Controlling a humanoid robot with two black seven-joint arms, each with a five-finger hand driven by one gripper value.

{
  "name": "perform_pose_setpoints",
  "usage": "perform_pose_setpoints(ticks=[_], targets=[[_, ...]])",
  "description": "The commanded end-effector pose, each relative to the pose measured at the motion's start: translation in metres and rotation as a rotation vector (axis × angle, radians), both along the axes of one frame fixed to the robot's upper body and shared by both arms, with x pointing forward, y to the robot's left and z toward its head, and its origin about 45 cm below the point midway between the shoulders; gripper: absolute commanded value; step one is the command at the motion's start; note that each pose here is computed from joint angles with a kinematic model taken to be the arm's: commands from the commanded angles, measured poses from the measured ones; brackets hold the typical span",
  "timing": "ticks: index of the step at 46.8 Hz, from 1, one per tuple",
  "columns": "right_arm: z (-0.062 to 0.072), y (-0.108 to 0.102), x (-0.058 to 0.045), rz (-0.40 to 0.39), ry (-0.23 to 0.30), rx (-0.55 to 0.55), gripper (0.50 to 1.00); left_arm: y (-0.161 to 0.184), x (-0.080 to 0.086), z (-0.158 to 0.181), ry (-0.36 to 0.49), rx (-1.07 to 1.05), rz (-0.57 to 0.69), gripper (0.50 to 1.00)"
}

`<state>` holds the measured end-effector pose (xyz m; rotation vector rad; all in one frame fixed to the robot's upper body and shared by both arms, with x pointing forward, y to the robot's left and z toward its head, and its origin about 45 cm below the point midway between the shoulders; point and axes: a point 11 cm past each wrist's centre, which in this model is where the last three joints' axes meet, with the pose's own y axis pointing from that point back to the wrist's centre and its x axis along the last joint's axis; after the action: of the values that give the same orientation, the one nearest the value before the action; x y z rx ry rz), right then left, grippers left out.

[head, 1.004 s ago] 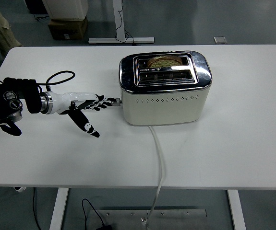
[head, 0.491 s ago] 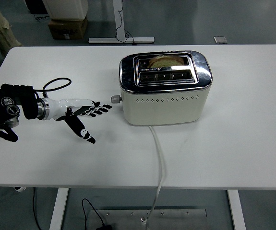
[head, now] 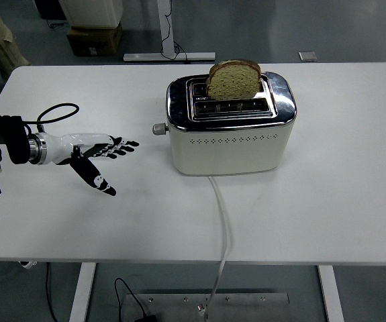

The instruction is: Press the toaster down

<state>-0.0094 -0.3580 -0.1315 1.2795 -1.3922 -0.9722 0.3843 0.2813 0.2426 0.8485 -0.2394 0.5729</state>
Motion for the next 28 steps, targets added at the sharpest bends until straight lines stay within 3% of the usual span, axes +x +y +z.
perform_pose_setpoints(ticks=[1,12,28], targets=[[0.0,0.0,0.0,0.001,0.001,0.0,0.998,0.005,-0.002,0.014,-0.013,-0.014,-0.001,1.0],[0.0,0.0,0.001,0.002,-0.001,0.0,0.998,0.007,0.011,0.073,-0.075,-0.094,0.011,1.0],[0.0,0.001,0.004,0.006,-0.005,0.002,0.998,-0.028,0.036,0.142,-0.188,-0.35,-0.008,1.0]])
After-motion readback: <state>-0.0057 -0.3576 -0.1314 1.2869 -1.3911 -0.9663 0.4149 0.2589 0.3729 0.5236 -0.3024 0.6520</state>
